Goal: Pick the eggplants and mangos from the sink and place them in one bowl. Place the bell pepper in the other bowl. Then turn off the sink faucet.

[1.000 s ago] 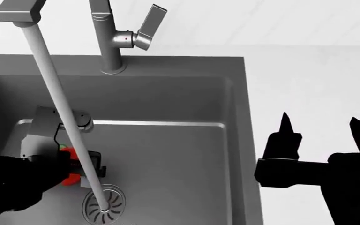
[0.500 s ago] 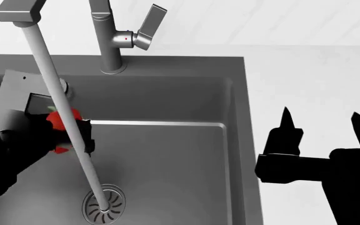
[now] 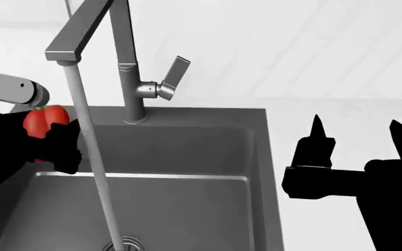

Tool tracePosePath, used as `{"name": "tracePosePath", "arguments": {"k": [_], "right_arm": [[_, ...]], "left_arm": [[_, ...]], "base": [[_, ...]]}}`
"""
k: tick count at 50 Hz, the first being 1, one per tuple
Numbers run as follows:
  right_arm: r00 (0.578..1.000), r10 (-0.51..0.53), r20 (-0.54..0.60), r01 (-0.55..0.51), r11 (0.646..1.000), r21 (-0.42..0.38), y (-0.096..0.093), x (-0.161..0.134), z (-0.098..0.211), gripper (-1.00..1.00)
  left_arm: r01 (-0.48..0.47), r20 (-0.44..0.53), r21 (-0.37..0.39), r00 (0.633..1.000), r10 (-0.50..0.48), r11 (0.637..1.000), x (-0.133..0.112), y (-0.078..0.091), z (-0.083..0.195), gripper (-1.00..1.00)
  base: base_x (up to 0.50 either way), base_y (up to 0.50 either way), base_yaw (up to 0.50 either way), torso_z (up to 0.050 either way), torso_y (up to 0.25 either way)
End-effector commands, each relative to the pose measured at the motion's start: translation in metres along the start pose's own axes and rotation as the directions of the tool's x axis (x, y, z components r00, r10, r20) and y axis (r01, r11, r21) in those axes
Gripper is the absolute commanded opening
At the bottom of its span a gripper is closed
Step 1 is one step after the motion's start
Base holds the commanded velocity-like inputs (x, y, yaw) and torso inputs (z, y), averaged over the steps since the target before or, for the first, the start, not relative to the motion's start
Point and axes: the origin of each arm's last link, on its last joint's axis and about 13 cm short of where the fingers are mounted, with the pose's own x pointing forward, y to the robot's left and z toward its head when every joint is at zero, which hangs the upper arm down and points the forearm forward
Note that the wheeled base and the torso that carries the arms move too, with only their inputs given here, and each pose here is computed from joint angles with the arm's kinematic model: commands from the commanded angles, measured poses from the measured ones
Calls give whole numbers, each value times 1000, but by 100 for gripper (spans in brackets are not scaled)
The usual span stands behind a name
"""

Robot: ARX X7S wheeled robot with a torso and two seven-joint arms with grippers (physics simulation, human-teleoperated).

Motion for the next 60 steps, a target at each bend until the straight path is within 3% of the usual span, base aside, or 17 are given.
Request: {"name": "tracePosePath", "arguments": {"k": [1, 25, 41, 60], "right_arm": [[1000, 6, 17, -5, 1000, -6, 1, 0, 2, 100], [997, 26, 71, -21, 997, -77, 3, -3, 4, 100], [997, 9, 81, -4, 998, -64, 3, -5, 5, 100], [996, 19, 83, -12, 997, -78, 4, -4, 3, 100]], "left_arm": [[13, 49, -21, 999, -12, 1000, -7, 0, 9, -100], [-54, 160, -16, 986, 55, 998, -40, 18, 16, -100], [-57, 177, -21, 982, 60, 998, -48, 19, 23, -100], [-60, 197, -22, 978, 63, 998, -53, 19, 27, -100]], "base": [[0, 0, 0, 0, 0], [-17, 27, 0, 0, 0], [-373, 253, 0, 0, 0], [-265, 493, 0, 0, 0]]}}
